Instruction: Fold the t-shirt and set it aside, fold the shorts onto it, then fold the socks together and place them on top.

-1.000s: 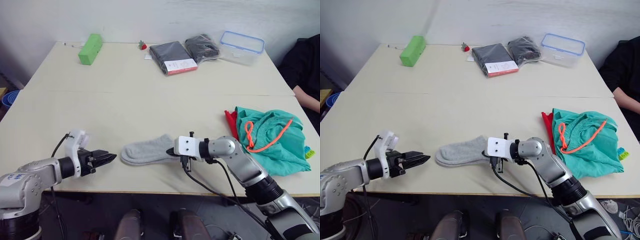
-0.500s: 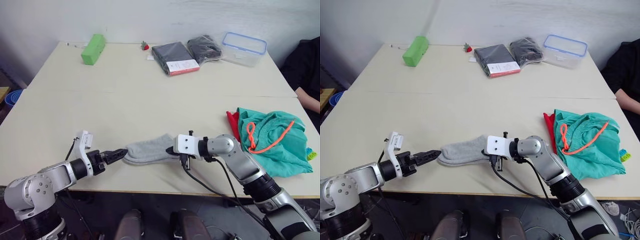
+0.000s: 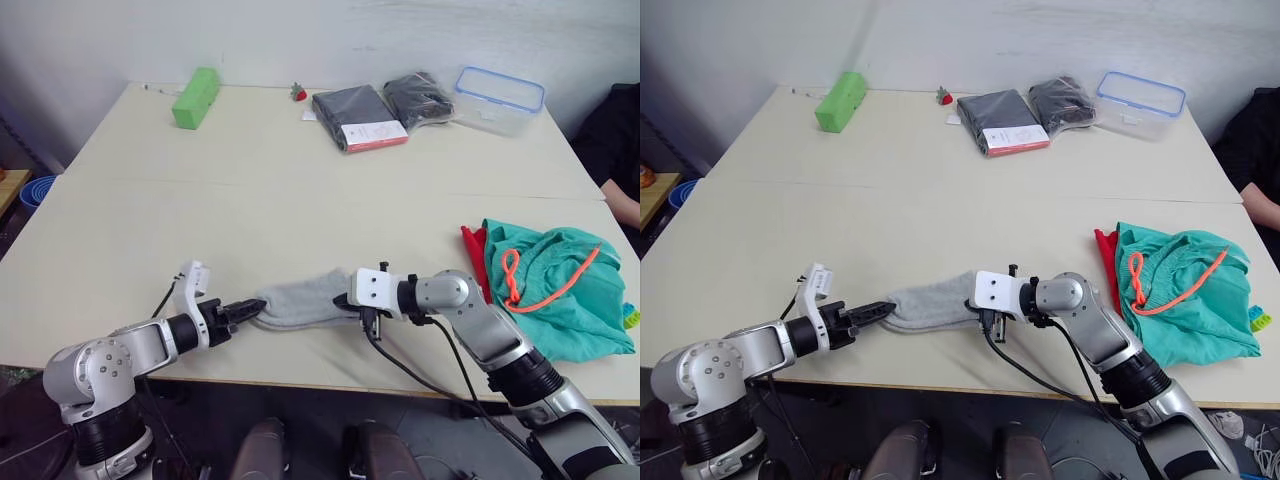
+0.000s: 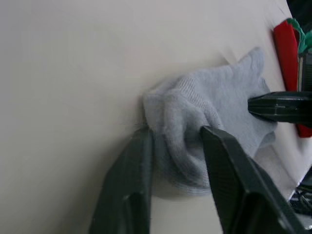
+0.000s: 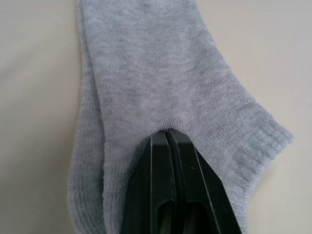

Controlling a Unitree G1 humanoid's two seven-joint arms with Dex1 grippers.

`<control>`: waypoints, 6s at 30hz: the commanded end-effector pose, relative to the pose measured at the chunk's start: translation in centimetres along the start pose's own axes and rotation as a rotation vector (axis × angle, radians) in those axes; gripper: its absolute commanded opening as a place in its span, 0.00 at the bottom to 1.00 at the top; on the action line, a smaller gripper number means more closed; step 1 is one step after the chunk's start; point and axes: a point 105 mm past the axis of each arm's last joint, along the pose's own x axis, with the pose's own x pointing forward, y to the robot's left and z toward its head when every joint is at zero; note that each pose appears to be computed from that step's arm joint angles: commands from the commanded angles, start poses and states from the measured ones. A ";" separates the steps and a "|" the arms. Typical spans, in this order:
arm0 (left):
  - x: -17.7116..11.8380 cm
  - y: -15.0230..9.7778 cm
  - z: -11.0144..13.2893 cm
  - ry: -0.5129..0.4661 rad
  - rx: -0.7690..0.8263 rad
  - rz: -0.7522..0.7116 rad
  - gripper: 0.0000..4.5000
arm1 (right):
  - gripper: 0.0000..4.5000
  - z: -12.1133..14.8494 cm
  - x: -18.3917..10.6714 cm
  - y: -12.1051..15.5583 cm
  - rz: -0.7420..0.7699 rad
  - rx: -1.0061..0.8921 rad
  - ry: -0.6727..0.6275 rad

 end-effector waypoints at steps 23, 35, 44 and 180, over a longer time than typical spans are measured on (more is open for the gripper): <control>6.7 -9.5 3.9 0.249 0.414 -0.246 0.00 | 0.00 -0.8 0.2 0.5 -0.042 0.023 0.031; 4.8 -10.7 4.9 0.043 0.514 -0.478 0.67 | 0.00 -1.5 -0.3 0.9 -0.053 0.034 0.052; 3.2 -9.1 3.4 0.003 0.604 -0.573 0.73 | 0.00 -1.5 -0.1 0.7 -0.043 0.016 0.059; 8.8 -7.8 4.4 0.047 1.230 -0.382 0.00 | 0.00 -1.9 -2.1 0.2 -0.099 1.666 -0.244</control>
